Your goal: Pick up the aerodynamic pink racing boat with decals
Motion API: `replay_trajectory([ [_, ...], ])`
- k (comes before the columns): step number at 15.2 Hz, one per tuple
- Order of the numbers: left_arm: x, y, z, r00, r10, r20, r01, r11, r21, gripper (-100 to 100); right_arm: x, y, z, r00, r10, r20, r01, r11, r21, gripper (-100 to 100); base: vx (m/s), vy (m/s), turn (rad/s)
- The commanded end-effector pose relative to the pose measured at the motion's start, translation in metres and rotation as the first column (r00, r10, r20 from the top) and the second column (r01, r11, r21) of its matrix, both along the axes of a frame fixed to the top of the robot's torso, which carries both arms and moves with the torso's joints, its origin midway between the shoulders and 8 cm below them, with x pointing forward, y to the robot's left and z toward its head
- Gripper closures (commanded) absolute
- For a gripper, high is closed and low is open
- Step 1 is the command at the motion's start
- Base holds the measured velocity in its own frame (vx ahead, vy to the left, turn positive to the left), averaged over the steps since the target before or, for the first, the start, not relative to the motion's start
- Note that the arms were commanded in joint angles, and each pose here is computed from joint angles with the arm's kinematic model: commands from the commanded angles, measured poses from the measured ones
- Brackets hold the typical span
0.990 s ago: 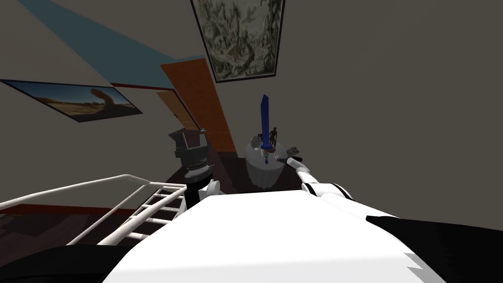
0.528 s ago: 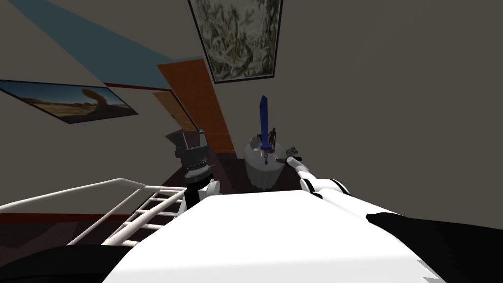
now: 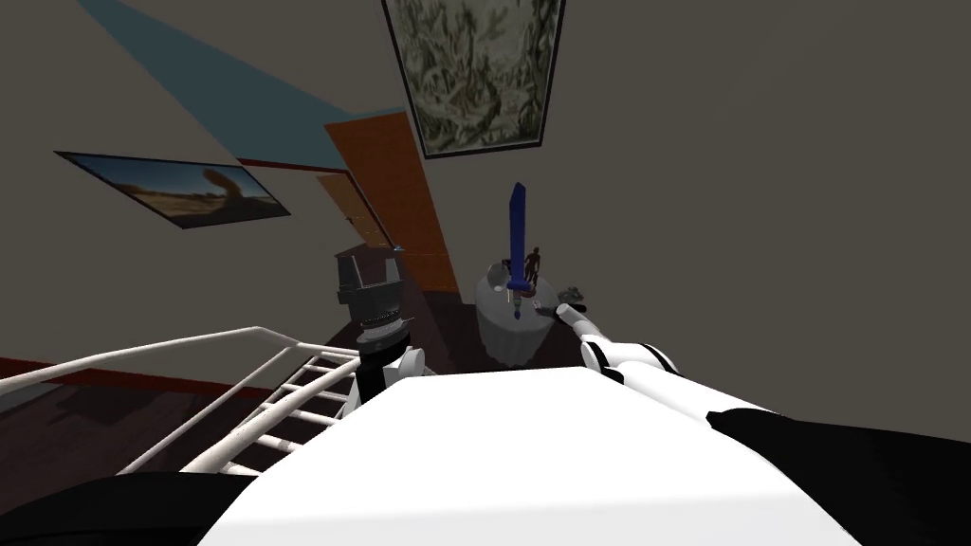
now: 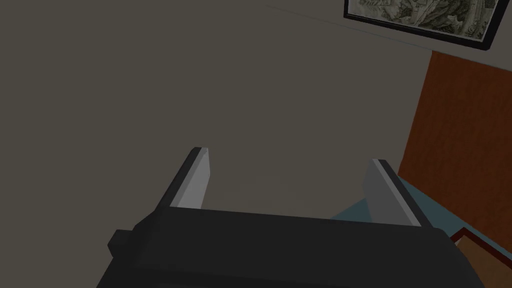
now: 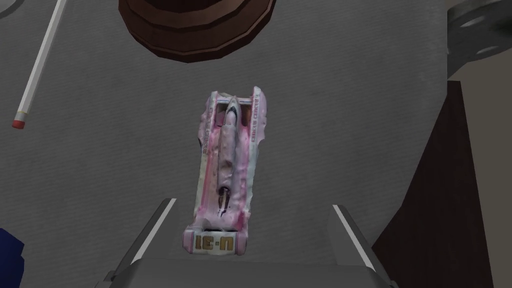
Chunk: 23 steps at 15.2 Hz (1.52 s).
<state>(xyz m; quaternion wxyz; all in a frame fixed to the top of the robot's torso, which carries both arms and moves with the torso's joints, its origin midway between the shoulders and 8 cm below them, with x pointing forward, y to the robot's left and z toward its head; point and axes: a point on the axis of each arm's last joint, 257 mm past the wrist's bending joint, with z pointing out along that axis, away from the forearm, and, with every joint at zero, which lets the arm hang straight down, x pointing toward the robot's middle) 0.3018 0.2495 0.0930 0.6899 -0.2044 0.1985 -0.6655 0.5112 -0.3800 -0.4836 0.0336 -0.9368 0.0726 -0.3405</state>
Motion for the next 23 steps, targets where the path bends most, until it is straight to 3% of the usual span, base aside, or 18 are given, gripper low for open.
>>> replay_trajectory([
  [1, 0.000, 0.000, 0.000, 1.000, 0.000, 0.000, 0.000, 1.000, 0.000, 0, -0.004, -0.012, -0.003, 0.999, -0.038, 0.002, 0.038, 0.999, -0.001, -100, -0.069, -0.049, 0.227],
  [9, 0.000, 0.000, 0.000, 1.000, 0.000, 0.000, 0.000, 1.000, 0.000, 0, -0.015, -0.046, -0.007, 0.990, -0.140, 0.007, 0.140, 0.990, -0.003, -100, -0.031, -0.044, 0.163],
  [12, 0.000, 0.000, 0.000, 1.000, 0.000, 0.000, 0.000, 1.000, 0.000, 0, -0.015, -0.046, -0.007, 0.990, -0.140, 0.007, 0.140, 0.990, -0.003, -100, -0.051, -0.020, 0.094],
  [15, 0.000, 0.000, 0.000, 1.000, 0.000, 0.000, 0.000, 1.000, 0.000, 0, -0.022, -0.062, -0.009, 0.982, -0.190, 0.010, 0.191, 0.982, -0.004, -100, -0.026, -0.038, 0.180],
  [18, 0.000, 0.000, 0.000, 1.000, 0.000, 0.000, 0.000, 1.000, 0.000, 0, -0.021, -0.060, -0.008, 0.982, -0.189, 0.010, 0.189, 0.982, 0.000, -100, -0.037, -0.007, 0.108],
  [19, 0.000, 0.000, 0.000, 1.000, 0.000, 0.000, 0.000, 1.000, 0.000, 0, -0.021, -0.061, -0.009, 0.982, -0.190, 0.010, 0.190, 0.982, -0.001, 100, -0.008, -0.001, 0.000],
  [23, 0.000, 0.000, 0.000, 1.000, 0.000, 0.000, 0.000, 1.000, 0.000, 0, -0.020, -0.060, -0.008, 0.982, -0.188, 0.012, 0.188, 0.982, -0.001, 100, -0.001, 0.001, 0.005],
])
